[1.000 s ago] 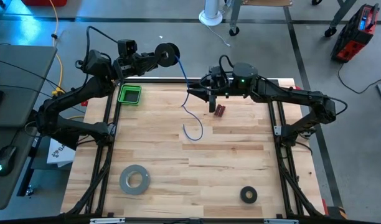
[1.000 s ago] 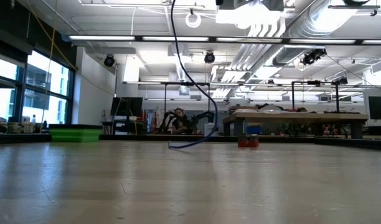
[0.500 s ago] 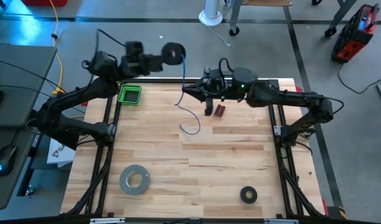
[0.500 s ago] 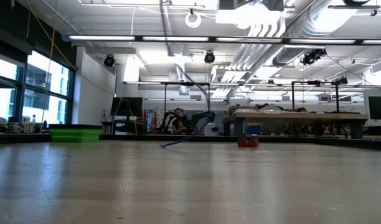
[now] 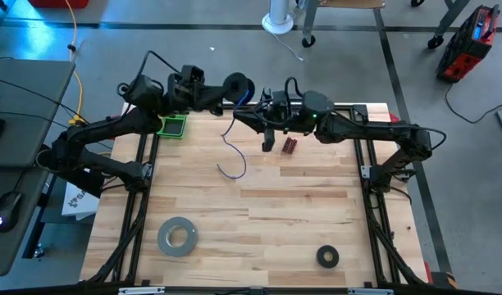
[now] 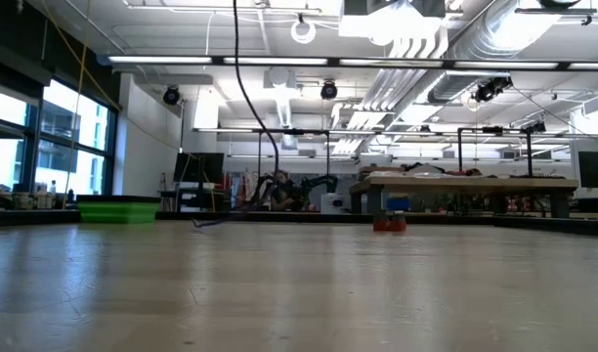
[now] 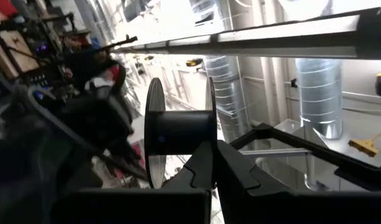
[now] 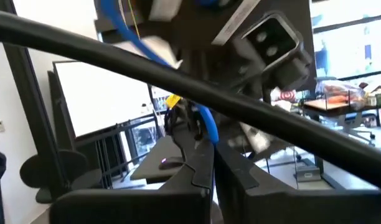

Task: Coil cords
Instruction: Coil the blue wire onto the spool

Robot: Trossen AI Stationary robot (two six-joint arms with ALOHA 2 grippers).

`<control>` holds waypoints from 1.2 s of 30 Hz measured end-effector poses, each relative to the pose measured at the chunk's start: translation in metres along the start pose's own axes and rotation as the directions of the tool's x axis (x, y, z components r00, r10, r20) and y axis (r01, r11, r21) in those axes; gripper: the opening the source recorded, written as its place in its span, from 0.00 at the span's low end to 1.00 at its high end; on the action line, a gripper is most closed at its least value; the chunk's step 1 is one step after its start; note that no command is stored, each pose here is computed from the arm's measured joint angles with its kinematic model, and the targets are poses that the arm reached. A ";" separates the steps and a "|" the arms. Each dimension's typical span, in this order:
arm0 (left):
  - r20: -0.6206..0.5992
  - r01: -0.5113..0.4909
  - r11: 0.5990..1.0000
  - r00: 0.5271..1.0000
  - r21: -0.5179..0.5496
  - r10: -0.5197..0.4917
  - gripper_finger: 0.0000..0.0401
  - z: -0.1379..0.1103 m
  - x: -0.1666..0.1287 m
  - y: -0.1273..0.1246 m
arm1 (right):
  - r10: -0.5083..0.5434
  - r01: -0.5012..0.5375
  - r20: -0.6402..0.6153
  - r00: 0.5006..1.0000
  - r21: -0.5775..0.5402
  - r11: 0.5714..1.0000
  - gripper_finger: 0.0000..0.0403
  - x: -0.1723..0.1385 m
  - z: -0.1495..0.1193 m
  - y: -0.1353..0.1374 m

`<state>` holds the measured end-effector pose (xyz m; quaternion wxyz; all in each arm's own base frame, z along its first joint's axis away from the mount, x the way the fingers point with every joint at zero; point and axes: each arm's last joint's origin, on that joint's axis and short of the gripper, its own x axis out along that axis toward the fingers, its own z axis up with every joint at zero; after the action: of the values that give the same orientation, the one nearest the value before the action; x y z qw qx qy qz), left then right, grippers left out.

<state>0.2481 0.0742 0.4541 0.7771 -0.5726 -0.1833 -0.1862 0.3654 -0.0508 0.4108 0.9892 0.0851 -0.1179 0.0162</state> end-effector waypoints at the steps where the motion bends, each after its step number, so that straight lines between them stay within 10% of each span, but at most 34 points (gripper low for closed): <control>1: -0.003 -0.002 1.000 1.000 -0.005 0.002 0.00 -0.002 0.001 0.000 | 0.001 -0.001 0.006 1.000 -0.001 1.000 0.00 0.000 0.001 0.000; 23: -0.127 -0.033 0.986 0.992 -0.165 0.012 0.00 -0.022 0.008 0.006 | -0.074 0.076 0.042 0.996 -0.047 0.996 0.00 -0.003 0.007 -0.023; 36: -0.125 -0.177 0.981 0.978 -0.077 0.167 0.00 -0.009 -0.017 -0.008 | -0.066 0.068 0.033 0.997 -0.062 0.996 0.00 -0.013 0.015 -0.050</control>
<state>0.2300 0.0650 0.4498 0.7739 -0.6079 -0.0785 -0.1594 0.3518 -0.1025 0.4143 0.9895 0.0578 -0.1307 -0.0220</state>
